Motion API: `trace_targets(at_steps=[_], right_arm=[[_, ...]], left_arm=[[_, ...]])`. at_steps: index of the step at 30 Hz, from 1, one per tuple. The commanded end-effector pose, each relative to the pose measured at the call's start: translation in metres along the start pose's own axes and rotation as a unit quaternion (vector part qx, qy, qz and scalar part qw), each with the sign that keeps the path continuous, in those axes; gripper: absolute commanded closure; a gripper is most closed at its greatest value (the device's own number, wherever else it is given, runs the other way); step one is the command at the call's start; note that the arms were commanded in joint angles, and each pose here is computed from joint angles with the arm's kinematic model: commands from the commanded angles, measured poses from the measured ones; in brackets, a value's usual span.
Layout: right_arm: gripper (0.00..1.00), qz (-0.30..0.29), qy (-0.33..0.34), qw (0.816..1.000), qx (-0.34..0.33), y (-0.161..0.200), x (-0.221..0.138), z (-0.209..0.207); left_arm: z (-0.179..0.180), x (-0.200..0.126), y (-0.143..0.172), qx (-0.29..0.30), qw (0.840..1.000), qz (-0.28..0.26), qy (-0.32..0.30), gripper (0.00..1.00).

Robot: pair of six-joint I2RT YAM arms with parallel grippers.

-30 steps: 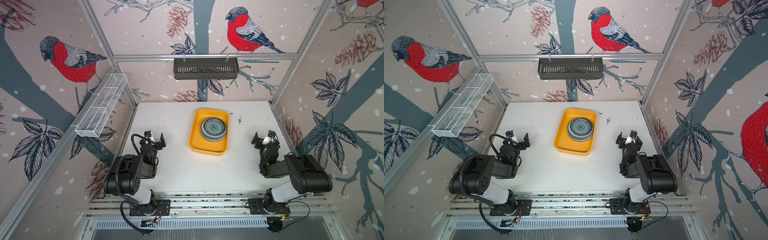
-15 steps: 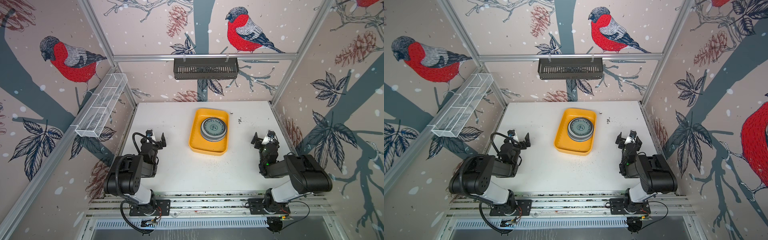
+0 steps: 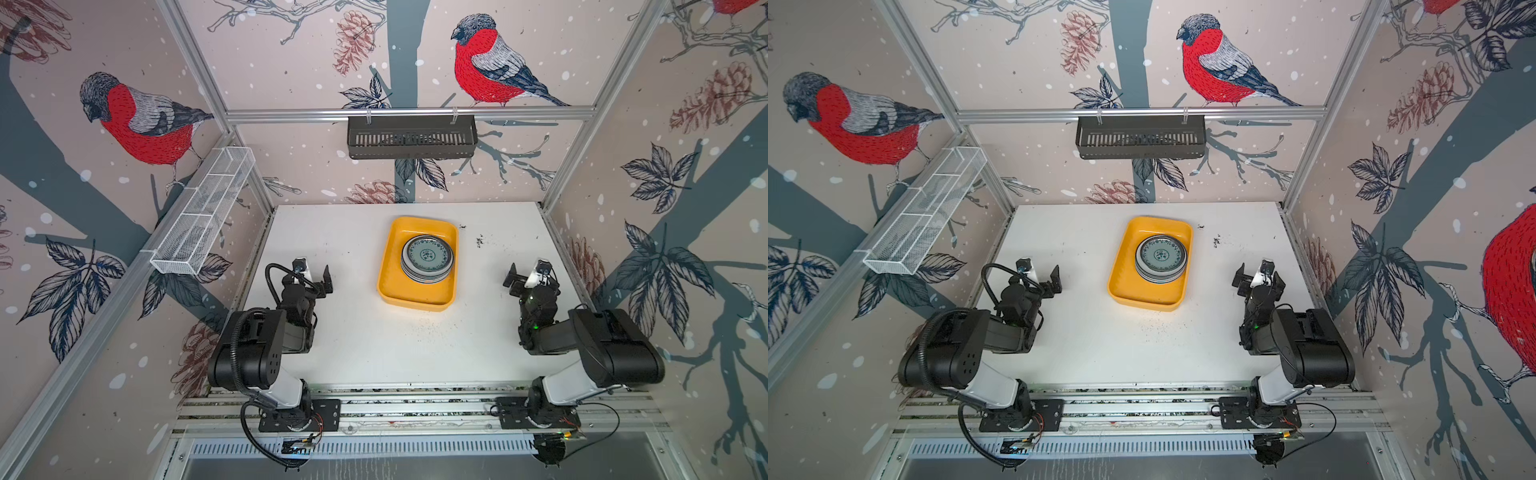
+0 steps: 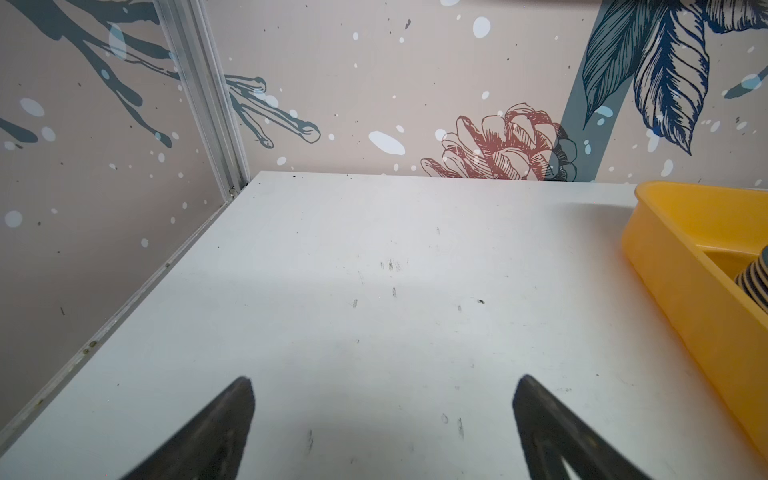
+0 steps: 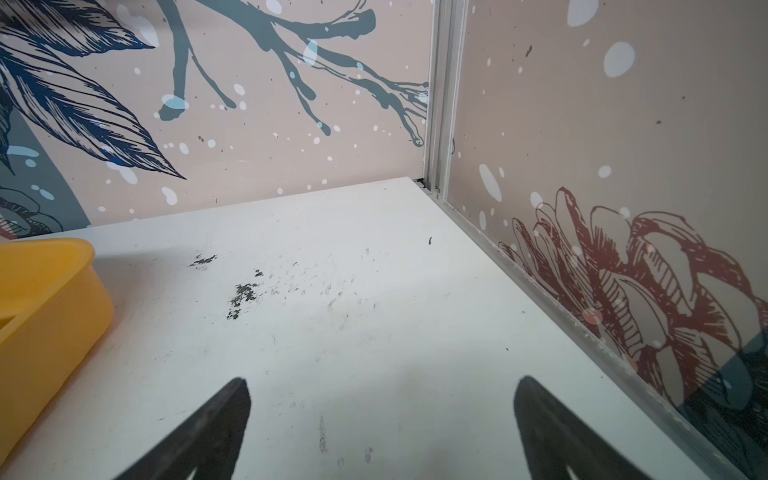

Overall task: Place the plates into the plastic bin on the countertop
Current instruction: Reset both arms

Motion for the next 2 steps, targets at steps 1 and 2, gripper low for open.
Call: trace_targets(at_steps=[1, 2], right_arm=[[0.00, -0.016, -0.008, 1.000, 0.001, -0.0045, -0.0018, 0.0019], [0.00, -0.015, -0.008, 1.000, 0.001, -0.0041, -0.0018, 0.0020]], left_arm=[[0.0007, -0.0015, -0.0056, 0.008, 1.000, -0.020, 0.000, 0.03], [0.0008, -0.0021, -0.0052, 0.008, 1.000, -0.019, -0.001, 0.03]])
Point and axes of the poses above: each gripper's point midway between its finger pads, its own x axis out along the fingers, its own z axis along the line the jaws close on, y = z × x, the point moved 10 cm from there along -x, back along the fingers, and after that the axes turned 13 degrees about x, right-handed, at the moved point
